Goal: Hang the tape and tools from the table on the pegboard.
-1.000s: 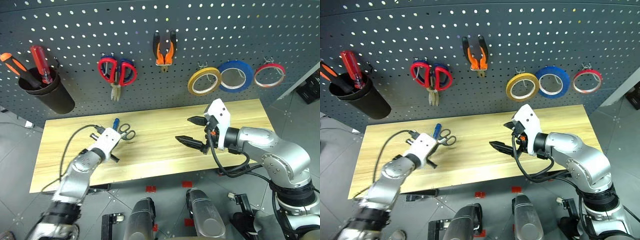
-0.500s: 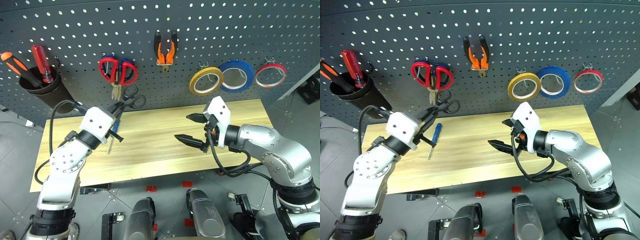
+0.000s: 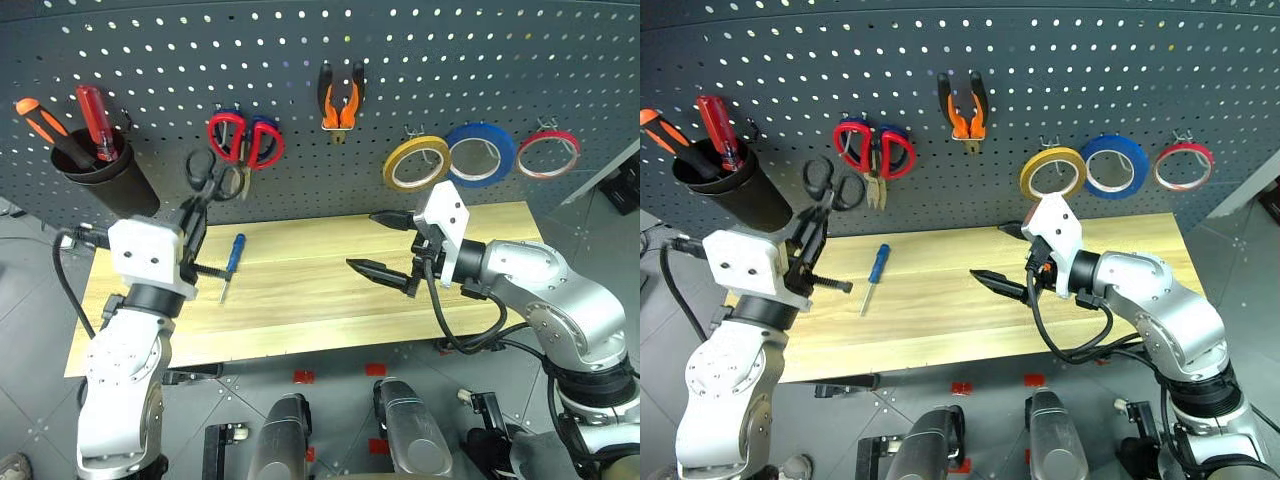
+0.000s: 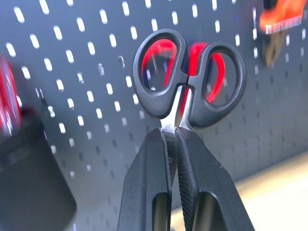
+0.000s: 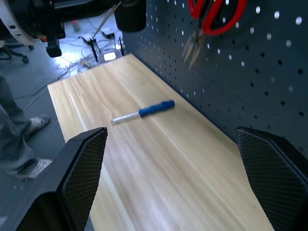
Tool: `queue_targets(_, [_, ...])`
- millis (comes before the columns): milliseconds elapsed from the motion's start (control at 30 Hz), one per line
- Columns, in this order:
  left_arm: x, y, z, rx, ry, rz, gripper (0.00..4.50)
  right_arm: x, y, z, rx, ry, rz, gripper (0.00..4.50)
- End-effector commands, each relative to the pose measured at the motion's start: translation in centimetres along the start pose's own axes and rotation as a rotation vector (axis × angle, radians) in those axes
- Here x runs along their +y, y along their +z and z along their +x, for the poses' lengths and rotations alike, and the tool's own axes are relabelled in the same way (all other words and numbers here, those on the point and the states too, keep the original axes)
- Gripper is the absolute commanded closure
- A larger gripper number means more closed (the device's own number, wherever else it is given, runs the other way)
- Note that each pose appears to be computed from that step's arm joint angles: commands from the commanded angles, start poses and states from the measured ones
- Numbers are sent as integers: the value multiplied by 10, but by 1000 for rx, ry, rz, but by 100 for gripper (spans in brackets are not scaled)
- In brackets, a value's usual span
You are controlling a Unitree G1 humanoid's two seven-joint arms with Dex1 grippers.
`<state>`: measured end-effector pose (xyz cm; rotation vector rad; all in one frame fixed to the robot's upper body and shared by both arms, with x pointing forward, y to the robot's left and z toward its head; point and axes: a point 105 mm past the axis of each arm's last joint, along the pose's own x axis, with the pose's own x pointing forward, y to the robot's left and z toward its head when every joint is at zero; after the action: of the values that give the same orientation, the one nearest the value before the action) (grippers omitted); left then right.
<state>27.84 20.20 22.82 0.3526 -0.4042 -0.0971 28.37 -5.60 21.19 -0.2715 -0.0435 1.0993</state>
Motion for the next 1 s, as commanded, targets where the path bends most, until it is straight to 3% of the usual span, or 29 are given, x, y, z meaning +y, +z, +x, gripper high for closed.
queue_targets(33, [3,7,5,-26,0,22,446,0,11,1,-41,6,-40,0])
queue_targets(967, [-14,-22,25,55,-23,-23,446,-3,20,9,-70,3,-37,0])
queue_targets(1000, [-14,-22,24,56,-22,-23,384,-2,20,9,-71,3,-36,0])
